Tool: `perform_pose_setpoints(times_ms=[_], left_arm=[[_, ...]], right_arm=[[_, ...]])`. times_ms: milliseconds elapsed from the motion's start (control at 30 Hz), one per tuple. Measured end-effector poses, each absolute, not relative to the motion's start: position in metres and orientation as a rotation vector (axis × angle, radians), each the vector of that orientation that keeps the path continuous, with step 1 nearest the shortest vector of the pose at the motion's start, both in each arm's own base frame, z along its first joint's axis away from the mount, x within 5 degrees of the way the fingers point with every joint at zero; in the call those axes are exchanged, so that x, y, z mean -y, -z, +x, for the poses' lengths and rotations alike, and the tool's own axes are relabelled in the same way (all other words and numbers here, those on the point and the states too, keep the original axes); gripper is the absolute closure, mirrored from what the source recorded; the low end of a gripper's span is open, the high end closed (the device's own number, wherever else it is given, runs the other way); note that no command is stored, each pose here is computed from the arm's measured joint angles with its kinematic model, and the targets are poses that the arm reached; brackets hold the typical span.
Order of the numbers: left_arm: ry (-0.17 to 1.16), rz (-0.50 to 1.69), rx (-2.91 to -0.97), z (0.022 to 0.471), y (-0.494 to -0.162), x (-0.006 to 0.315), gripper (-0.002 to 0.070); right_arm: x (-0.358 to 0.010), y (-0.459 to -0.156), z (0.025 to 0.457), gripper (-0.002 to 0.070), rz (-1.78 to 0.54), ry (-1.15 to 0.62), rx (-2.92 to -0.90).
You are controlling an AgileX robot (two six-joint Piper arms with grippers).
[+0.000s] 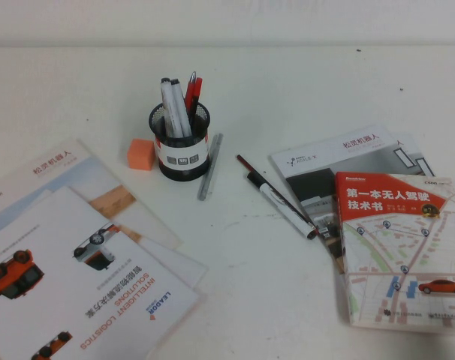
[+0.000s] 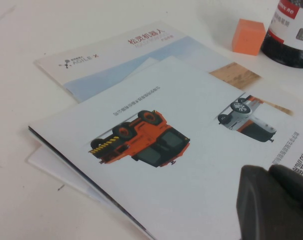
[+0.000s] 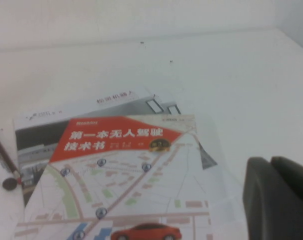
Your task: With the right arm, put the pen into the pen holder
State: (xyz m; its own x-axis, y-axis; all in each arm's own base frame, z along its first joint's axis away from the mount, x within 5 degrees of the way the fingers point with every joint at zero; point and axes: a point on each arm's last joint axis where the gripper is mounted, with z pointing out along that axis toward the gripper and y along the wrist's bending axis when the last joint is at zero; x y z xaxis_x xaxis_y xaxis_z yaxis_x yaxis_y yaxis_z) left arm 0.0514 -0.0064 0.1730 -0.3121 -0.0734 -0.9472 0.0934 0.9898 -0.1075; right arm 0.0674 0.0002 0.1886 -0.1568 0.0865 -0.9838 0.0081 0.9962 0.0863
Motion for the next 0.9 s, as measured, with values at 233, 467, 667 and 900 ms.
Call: perform_pose_setpoints(times_ms=[233, 467, 667, 900], left_arm=[[0.166, 0.014, -1.881, 0.051, -0.173, 0.006, 0.0678], [0.166, 0.014, -1.881, 0.051, -0.173, 0.006, 0.0678], [0.166, 0.014, -1.881, 0.051, -0.173, 0.006, 0.0677], [0.166, 0.014, -1.881, 0.051, -0.173, 0.006, 0.0678]], right_arm=[[0.000, -0.179, 0.057, 0.0695, 0.081, -0.069, -1.799], [-0.001, -0.174, 0.054, 0.0695, 0.110, -0.109, -1.835], [-0.002, -0.174, 0.054, 0.0695, 0.112, -0.126, -1.838], [-0.002, -0.174, 0.054, 0.0695, 0.101, -0.127, -1.844]])
